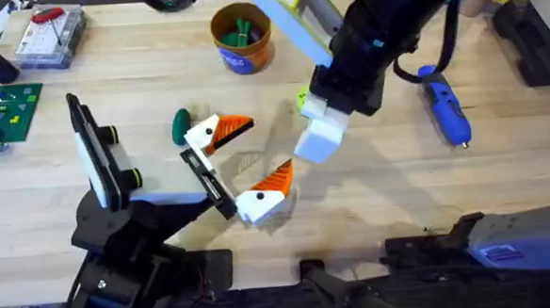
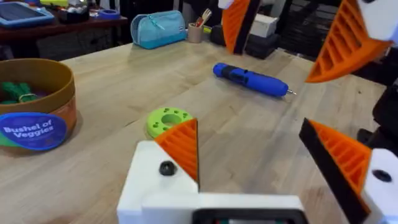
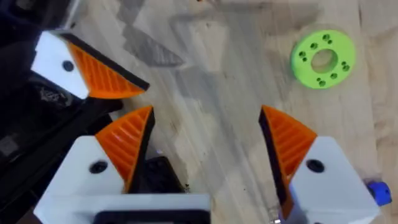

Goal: Pick up the gripper from the table and insert it into the empty holder that is missing its gripper. Then pick up a screw, insert it into the mounting hole, and use the screwdriver to tighten it. Finally, clean up the table by picking up the vegetable and placing it into the bucket.

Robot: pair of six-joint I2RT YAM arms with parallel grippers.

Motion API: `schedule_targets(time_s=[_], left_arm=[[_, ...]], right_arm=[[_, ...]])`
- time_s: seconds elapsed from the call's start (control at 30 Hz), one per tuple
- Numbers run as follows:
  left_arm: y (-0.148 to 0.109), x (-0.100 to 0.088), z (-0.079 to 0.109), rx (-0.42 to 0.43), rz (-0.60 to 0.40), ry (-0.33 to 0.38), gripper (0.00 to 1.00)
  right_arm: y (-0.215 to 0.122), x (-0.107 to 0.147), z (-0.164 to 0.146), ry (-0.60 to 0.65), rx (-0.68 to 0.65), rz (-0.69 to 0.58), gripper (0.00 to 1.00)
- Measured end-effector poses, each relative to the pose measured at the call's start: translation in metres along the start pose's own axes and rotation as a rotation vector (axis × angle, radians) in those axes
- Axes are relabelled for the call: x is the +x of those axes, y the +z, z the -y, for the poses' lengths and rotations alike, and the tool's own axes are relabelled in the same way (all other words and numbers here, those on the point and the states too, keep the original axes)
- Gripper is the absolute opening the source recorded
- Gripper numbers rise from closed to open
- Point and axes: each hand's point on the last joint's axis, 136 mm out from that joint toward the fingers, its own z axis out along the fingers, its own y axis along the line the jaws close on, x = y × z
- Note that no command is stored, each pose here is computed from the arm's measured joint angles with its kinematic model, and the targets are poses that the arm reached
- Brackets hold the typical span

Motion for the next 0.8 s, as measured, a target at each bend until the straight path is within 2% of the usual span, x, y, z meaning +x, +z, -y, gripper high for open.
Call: schedule_targets(time_s=[0.07,0.1,0.13,0.27,0.3,0.37,0.8], left_arm=[[0.0,0.0,0.0,0.0,0.0,0.0,0.97],[0.0,0.0,0.0,0.001,0.0,-0.001,0.895],[0.0,0.0,0.0,0.0,0.001,-0.001,0.789],[0.0,0.0,0.0,-0.001,0.0,0.003,0.155],[0.0,0.0,0.0,-0.001,0.001,0.007,0.052],[0.0,0.0,0.0,-0.001,0.001,0.007,0.011],[0.0,0.0,0.0,-0.001,0.001,0.007,0.009]], right_arm=[[0.0,-0.002,-0.005,-0.015,-0.027,0.011,0.996],[-0.001,-0.003,-0.008,-0.027,-0.043,0.02,0.996],[-0.002,-0.004,-0.01,-0.041,-0.058,0.029,0.996],[-0.009,-0.006,-0.019,-0.091,-0.087,0.07,0.996],[-0.011,-0.006,-0.02,-0.099,-0.09,0.077,0.996],[-0.013,-0.006,-0.022,-0.113,-0.093,0.087,0.996],[-0.013,-0.009,-0.022,-0.142,-0.094,0.101,0.996]])
